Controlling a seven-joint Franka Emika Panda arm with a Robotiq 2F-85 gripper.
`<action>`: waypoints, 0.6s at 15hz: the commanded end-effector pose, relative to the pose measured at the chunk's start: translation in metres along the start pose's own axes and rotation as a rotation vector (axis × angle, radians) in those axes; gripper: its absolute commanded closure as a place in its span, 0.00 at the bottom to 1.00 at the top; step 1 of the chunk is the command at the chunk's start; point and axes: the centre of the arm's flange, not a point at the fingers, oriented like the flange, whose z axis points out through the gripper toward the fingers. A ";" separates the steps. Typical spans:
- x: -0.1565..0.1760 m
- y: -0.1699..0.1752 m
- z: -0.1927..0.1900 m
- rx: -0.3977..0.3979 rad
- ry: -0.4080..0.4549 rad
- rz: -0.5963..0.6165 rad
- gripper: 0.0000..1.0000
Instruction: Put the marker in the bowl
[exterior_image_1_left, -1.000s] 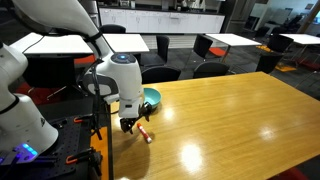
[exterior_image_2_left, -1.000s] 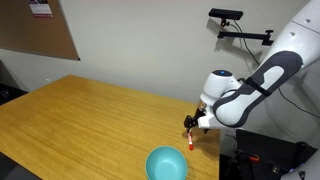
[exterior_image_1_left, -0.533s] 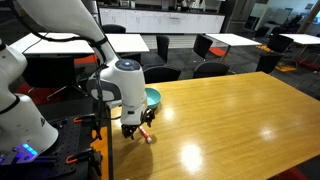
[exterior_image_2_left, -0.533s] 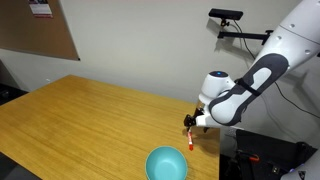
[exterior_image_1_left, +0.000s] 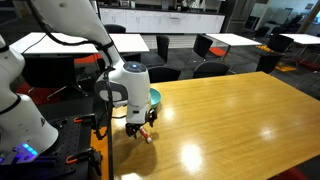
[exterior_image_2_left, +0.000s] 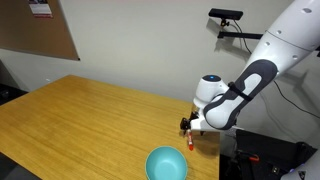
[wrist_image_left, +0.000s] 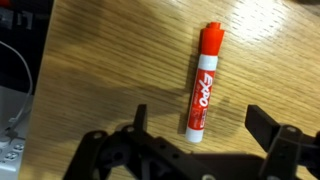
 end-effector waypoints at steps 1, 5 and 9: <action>0.001 -0.015 0.005 -0.004 0.012 0.021 0.00; 0.001 -0.020 0.010 -0.011 0.016 0.023 0.00; 0.000 -0.022 0.014 -0.018 0.017 0.018 0.08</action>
